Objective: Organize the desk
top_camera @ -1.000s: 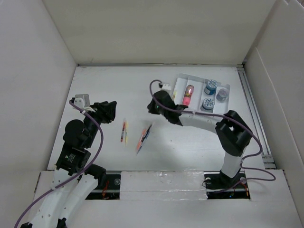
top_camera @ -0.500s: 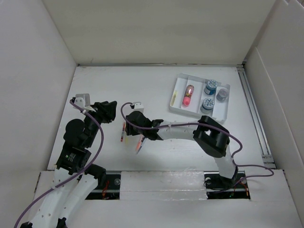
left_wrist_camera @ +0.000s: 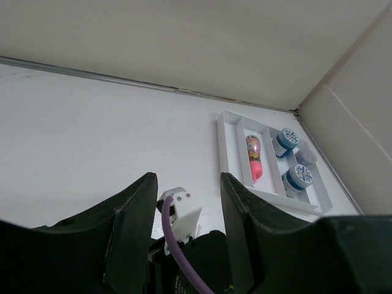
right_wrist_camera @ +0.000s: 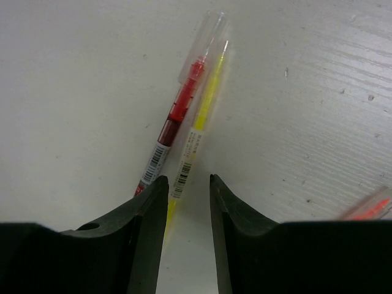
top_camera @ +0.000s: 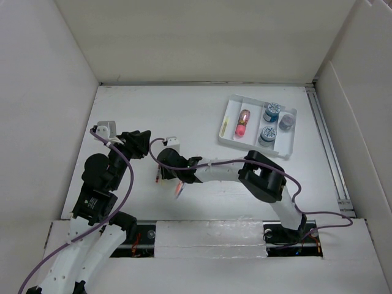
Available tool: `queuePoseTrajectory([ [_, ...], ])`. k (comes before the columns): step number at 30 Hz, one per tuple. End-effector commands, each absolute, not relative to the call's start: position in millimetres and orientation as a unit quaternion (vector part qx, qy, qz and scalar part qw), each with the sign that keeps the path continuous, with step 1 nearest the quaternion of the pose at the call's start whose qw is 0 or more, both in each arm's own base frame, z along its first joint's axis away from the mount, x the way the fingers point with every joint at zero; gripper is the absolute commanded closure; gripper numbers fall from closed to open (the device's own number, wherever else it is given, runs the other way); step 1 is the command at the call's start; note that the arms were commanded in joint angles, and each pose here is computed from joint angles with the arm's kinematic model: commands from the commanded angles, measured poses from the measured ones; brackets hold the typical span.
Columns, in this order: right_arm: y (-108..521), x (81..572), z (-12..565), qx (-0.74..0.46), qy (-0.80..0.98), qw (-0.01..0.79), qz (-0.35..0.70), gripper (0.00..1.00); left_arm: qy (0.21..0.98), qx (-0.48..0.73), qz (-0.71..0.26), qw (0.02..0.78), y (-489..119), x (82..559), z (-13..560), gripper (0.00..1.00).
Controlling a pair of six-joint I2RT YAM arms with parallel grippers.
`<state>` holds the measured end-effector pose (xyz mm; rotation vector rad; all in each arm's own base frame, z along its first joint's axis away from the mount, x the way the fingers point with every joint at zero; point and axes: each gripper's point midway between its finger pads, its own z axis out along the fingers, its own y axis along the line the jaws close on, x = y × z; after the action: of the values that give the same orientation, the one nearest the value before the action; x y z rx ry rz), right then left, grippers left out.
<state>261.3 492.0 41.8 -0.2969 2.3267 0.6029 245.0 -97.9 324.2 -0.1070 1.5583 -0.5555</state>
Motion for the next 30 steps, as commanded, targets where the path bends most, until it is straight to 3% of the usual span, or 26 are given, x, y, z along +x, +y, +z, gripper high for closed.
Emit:
queuePoseTrajectory([
  [1, 496.2, 270.4, 52.8, -0.107, 0.895, 0.37, 0.226, 0.61, 0.671, -0.047, -0.26, 0.693, -98.6, 242.5, 343.8, 0.58],
  [12, 482.8, 276.7, 36.8, -0.099, 0.903, 0.383, 0.169, 0.66, 0.67, -0.048, -0.258, 0.694, -97.9, 243.0, 343.4, 0.59],
  [16, 472.9, 282.0, 35.1, -0.093, 0.901, 0.397, 0.146, 0.78, 0.67, -0.047, -0.259, 0.694, -98.2, 242.3, 343.4, 0.59],
  [19, 468.9, 280.8, 33.4, -0.087, 0.904, 0.395, 0.142, 0.81, 0.671, -0.047, -0.259, 0.693, -98.5, 243.1, 343.0, 0.59],
  [28, 474.4, 288.1, 42.3, -0.054, 0.905, 0.369, 0.204, 0.97, 0.672, -0.043, -0.261, 0.691, -100.1, 242.6, 341.9, 0.59],
  [30, 479.3, 295.8, 69.5, -0.024, 0.892, 0.373, 0.254, 0.98, 0.671, -0.045, -0.261, 0.693, -99.0, 242.1, 342.0, 0.59],
])
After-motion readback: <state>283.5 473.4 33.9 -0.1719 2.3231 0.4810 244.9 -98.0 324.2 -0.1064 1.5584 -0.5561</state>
